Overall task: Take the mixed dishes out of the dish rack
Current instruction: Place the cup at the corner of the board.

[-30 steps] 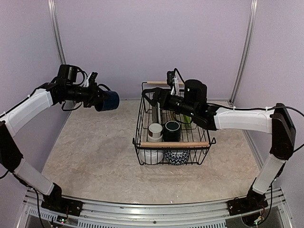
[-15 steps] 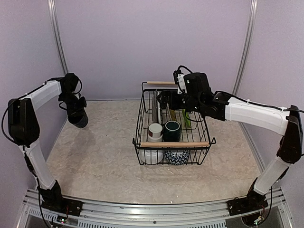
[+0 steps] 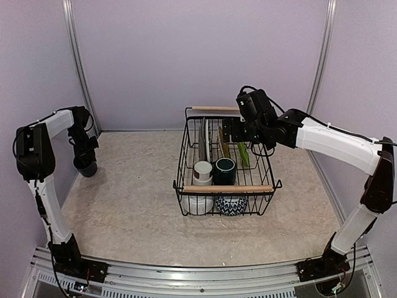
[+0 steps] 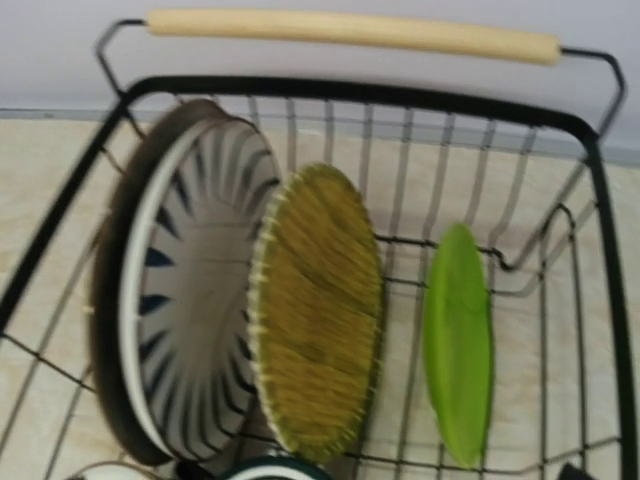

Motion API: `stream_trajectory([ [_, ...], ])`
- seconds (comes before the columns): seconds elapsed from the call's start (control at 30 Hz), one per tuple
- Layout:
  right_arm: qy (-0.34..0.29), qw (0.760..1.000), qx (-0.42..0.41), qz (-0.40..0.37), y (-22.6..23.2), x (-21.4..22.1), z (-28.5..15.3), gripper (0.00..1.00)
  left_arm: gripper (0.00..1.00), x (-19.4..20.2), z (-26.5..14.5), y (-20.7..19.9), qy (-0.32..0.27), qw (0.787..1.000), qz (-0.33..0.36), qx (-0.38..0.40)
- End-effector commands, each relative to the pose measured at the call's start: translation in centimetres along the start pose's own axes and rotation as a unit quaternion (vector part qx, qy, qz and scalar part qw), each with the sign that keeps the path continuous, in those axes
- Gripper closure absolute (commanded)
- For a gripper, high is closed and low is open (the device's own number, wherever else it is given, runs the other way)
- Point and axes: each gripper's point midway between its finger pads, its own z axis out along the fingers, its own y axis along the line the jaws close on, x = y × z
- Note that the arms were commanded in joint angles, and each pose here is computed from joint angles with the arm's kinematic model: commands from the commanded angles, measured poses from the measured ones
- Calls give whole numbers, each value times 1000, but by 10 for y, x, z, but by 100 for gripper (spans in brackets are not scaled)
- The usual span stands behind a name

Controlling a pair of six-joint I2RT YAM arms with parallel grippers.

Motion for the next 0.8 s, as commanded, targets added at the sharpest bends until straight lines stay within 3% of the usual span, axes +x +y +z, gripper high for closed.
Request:
stream_trajectory([
  [0.0, 26, 998, 60, 12, -18, 7, 2, 0, 100, -9, -1, 0, -2, 1000, 7, 4],
  [0.23, 24, 998, 46, -20, -16, 4, -3, 0, 100, -9, 17, 5, 17, 1000, 5, -9],
  [0.53, 22, 997, 54, -42, -22, 6, -5, 0, 92, -5, 27, 4, 30, 1000, 4, -8],
  [0.77, 29, 997, 57, -43, -21, 9, -1, 0, 78, -5, 23, 3, 28, 1000, 5, -5],
])
